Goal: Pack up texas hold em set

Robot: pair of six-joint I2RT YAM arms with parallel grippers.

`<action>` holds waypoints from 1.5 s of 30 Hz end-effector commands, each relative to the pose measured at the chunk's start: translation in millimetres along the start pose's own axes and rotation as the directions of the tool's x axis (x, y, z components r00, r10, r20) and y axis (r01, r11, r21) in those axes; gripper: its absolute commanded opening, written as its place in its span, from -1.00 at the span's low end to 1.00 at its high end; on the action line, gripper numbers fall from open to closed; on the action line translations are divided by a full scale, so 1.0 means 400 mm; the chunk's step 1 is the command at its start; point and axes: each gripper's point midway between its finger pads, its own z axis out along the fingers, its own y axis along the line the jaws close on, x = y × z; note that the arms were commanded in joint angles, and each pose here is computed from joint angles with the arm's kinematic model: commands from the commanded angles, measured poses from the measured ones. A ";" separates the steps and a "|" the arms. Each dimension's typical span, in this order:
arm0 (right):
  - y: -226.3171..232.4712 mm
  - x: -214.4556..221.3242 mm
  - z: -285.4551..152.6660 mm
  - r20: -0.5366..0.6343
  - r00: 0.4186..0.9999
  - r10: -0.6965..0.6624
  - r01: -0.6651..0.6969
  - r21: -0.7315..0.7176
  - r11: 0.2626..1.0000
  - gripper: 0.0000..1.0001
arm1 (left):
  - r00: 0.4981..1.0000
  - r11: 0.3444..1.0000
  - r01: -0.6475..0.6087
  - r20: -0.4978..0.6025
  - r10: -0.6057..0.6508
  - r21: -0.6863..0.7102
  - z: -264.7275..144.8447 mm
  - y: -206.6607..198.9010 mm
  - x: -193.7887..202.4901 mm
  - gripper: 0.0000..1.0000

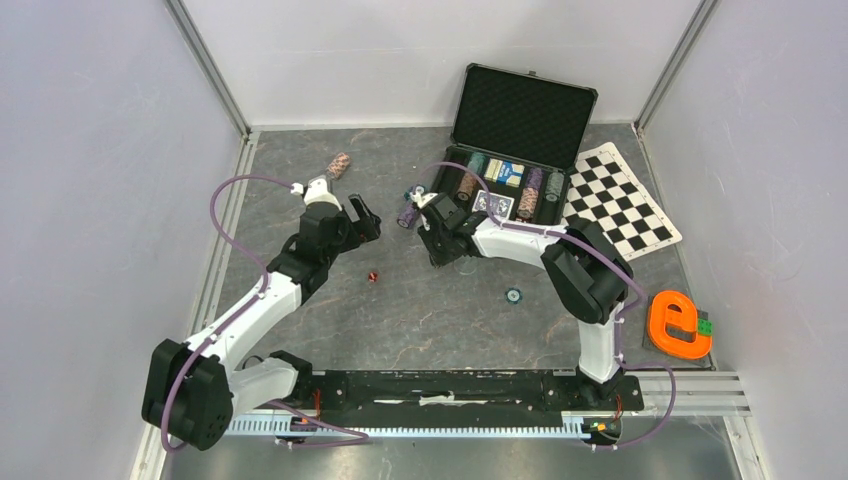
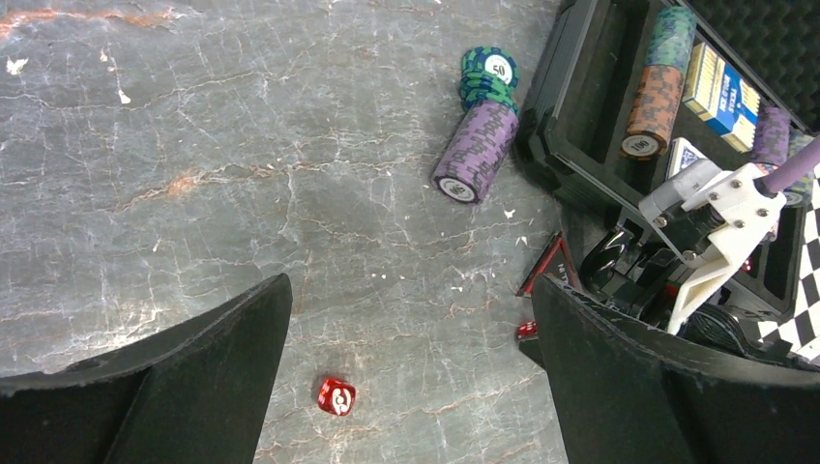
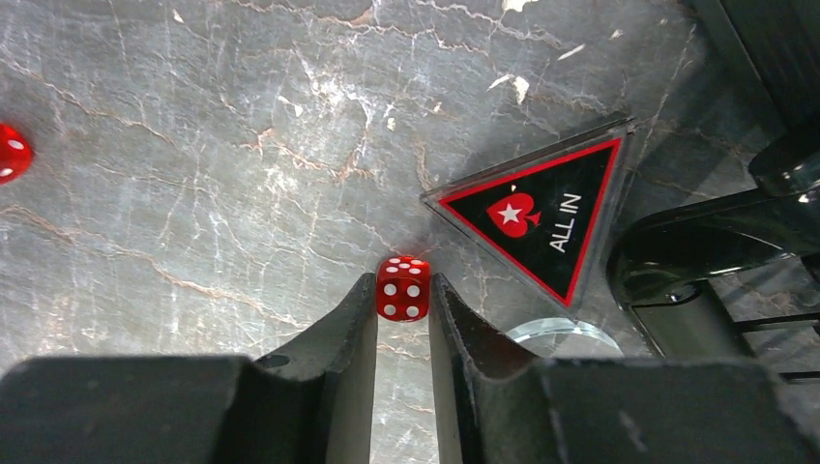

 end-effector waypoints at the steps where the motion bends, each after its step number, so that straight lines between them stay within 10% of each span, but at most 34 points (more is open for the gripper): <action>1: 0.022 -0.067 -0.010 0.059 0.998 0.010 -0.009 -0.024 1.000 -0.49 | 0.997 0.998 -0.029 0.073 0.025 0.061 0.002 -0.040 -0.055 0.99; 31: -0.272 -0.319 -0.082 0.247 0.957 0.152 -0.187 0.126 0.974 -0.50 | 0.950 0.957 -0.268 -0.133 0.281 0.107 0.184 -0.085 0.034 0.99; 39: -0.266 -0.328 -0.111 0.252 0.959 0.128 -0.161 0.114 0.980 0.20 | 0.937 0.951 -0.300 -0.162 0.309 0.079 0.215 -0.082 0.034 0.99; 45: -0.240 -0.320 -0.214 0.333 0.935 0.118 -0.146 0.062 0.987 0.23 | 0.959 0.965 -0.260 -0.118 0.259 0.006 0.235 -0.035 -0.067 0.99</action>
